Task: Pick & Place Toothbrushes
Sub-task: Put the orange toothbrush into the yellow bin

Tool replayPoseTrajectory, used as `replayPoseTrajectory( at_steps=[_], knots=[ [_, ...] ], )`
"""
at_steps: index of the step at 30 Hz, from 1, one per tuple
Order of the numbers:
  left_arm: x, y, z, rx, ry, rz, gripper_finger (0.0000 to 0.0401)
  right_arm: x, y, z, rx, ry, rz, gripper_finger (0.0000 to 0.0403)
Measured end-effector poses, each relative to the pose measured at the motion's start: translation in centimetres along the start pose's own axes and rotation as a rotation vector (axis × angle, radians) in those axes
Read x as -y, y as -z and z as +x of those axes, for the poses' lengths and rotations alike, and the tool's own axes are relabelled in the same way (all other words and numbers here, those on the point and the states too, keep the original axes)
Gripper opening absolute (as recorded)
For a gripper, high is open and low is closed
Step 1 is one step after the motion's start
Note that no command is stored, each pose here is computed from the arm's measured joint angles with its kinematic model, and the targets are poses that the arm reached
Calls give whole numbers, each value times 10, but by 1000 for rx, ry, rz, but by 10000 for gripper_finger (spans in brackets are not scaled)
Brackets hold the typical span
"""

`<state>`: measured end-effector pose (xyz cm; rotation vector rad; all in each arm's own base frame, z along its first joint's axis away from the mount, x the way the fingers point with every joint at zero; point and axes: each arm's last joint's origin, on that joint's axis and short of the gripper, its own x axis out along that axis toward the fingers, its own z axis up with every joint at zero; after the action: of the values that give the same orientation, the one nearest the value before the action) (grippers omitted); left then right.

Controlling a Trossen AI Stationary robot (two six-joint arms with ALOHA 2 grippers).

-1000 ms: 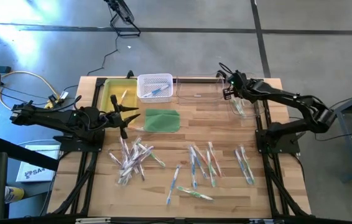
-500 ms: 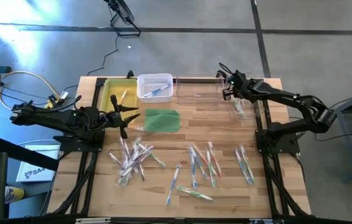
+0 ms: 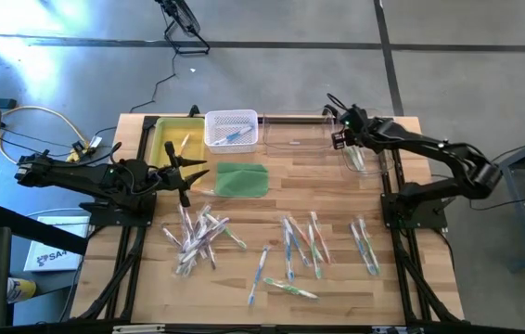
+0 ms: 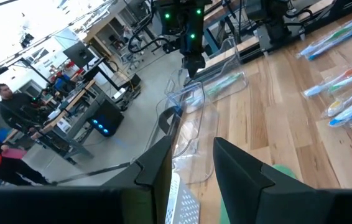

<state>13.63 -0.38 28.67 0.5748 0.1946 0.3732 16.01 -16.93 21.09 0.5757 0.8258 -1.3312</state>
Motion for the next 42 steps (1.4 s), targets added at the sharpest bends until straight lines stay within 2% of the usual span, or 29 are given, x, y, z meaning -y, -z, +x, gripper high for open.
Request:
replayPoseTrajectory(
  at_steps=[9, 17, 21, 27, 32, 38, 42],
  knots=[
    [0, 0, 0, 0, 1, 0, 113, 5, -8, -26, 100, -152, 18, 92],
    [0, 0, 0, 1, 4, 1, 113, 6, -19, -60, 261, -428, -3, 63],
    [0, 0, 0, 1, 3, 21, 113, -2, -19, -77, 347, -576, -104, 48],
    [0, 0, 0, 1, 3, 23, 113, -21, -12, -93, 409, -791, -327, 18],
    [0, 0, 0, 1, 3, 17, 113, -32, -5, -98, 420, -903, -470, 4],
    [2, -1, 0, 25, 49, -83, 113, -43, 0, -93, 401, -989, -603, 2],
    [2, -1, 0, 26, 60, -181, 113, -52, -1, -85, 391, -1045, -642, 2]
  ],
)
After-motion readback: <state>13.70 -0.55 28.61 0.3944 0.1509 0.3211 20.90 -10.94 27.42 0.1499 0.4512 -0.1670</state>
